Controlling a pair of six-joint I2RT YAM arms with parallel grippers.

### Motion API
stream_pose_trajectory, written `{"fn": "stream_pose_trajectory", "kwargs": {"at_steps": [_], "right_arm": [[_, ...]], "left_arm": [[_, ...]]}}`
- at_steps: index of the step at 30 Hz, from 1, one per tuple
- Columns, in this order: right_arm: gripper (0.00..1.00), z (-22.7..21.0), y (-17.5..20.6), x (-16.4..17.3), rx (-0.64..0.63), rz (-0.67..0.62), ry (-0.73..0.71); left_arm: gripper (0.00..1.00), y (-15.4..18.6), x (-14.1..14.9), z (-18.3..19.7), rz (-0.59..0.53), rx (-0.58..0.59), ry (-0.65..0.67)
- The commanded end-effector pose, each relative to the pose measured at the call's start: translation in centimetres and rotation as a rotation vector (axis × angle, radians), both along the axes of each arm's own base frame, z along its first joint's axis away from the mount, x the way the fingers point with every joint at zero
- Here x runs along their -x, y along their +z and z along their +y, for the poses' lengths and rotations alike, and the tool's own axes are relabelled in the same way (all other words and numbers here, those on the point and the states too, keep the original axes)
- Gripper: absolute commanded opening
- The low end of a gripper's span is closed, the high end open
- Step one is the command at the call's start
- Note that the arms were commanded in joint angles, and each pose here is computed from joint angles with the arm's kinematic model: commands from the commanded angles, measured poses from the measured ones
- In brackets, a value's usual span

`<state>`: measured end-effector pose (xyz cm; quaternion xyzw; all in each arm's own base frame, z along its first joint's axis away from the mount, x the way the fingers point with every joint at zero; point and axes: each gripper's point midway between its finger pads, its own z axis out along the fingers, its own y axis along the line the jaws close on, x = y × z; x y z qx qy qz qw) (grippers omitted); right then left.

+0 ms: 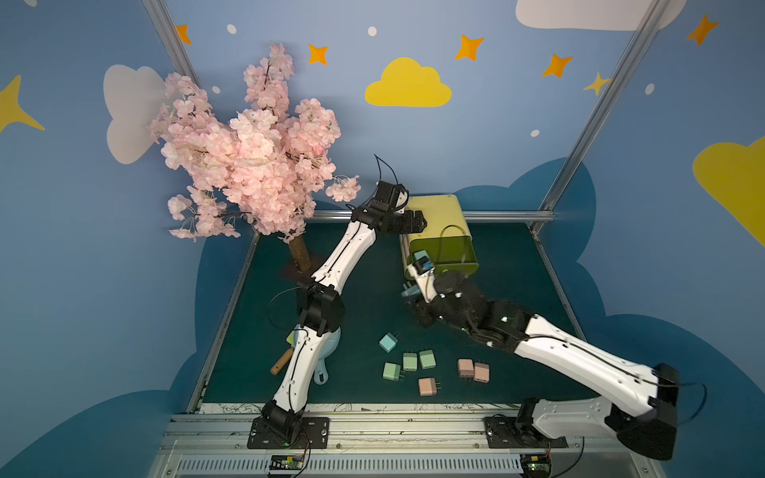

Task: Place the plugs into the drawer by color
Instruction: Place the plug in the drawer.

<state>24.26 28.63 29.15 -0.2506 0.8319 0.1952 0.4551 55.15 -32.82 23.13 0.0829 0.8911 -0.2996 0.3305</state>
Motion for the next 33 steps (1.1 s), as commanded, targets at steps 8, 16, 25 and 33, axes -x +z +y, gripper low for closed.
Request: {"fn": "stream_pose_trajectory", "kwargs": {"at_steps": [8, 16, 25, 33], "right_arm": [[0.37, -8.3, 1.2, -8.1, -0.004, 0.151, -0.262], [0.39, -7.1, -0.4, -14.2, 0.041, 0.274, -0.246], [0.4, -6.2, -5.1, -17.6, 0.105, 0.33, -0.281], [0.43, -6.2, -7.5, -19.3, 0.147, 0.36, -0.301]], "left_arm": [[0.93, 2.2, 1.0, 0.0, -0.044, -0.028, 0.01], [0.93, 1.2, 0.8, 0.3, -0.027, -0.04, 0.029], [0.93, 1.6, 0.7, 0.5, -0.048, -0.06, 0.038], [0.93, 1.3, 0.7, 0.3, -0.041, -0.054, 0.038]]}}
